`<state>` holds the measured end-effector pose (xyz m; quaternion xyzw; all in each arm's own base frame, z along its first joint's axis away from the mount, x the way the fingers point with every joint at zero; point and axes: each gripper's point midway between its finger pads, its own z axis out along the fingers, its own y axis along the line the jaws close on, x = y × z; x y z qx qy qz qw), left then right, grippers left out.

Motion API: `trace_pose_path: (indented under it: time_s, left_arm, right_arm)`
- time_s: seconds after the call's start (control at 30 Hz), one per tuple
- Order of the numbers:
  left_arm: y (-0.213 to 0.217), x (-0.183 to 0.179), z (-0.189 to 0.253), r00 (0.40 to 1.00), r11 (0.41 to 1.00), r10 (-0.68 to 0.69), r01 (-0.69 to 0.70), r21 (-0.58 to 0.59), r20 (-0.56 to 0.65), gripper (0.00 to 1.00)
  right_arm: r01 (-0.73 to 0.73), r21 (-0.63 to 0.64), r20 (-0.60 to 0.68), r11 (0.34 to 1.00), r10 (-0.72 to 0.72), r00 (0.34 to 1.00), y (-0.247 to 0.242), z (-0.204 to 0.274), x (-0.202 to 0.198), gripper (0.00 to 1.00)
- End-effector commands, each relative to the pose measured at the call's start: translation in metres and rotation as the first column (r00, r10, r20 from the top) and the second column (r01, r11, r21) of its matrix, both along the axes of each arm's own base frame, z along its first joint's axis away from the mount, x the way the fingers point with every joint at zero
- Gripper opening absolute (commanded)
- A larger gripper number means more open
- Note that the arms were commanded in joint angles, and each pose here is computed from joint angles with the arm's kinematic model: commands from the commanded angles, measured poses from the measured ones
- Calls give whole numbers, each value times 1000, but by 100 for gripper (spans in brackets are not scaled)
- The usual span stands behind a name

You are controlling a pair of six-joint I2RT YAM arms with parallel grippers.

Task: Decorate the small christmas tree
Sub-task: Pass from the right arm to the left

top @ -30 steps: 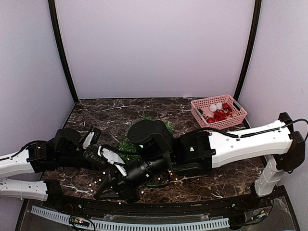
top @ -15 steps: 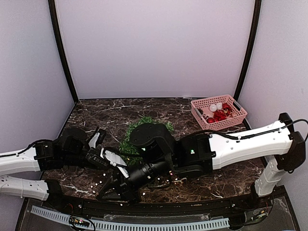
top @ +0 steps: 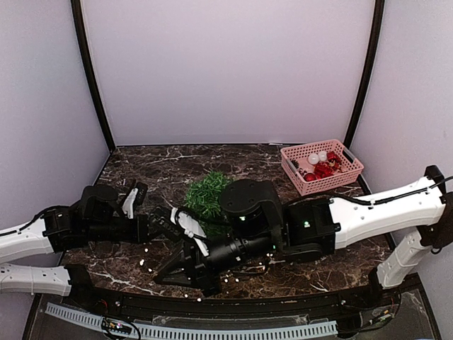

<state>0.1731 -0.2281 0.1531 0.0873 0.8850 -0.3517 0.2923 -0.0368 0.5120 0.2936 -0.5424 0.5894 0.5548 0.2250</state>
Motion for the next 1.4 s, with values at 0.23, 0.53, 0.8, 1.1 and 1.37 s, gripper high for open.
trace_pose_path:
  time_s: [0.23,0.53,0.8,1.1,1.37]
  left_arm:
    - [42,6,33,986,991,115,-123,53,124,0]
    - [16,-44,69,956,971,-222,234,-45,191,0]
    - [-9,-77,86,878,875,-444,468,-124,181,0]
    - [-37,-80,98,814,796,-529,574,-194,240,0]
    - [-49,-82,98,769,753,-576,631,-186,278,0]
  right_arm:
    - [85,193,18,978,-90,996,-13,55,11,0]
    - [127,223,21,967,-135,991,-18,60,19,0]
    - [139,219,13,966,-145,989,-21,57,20,0]
    - [163,200,-3,966,-166,986,-26,45,23,0]
    - [208,30,-45,978,-207,977,-39,-8,27,27]
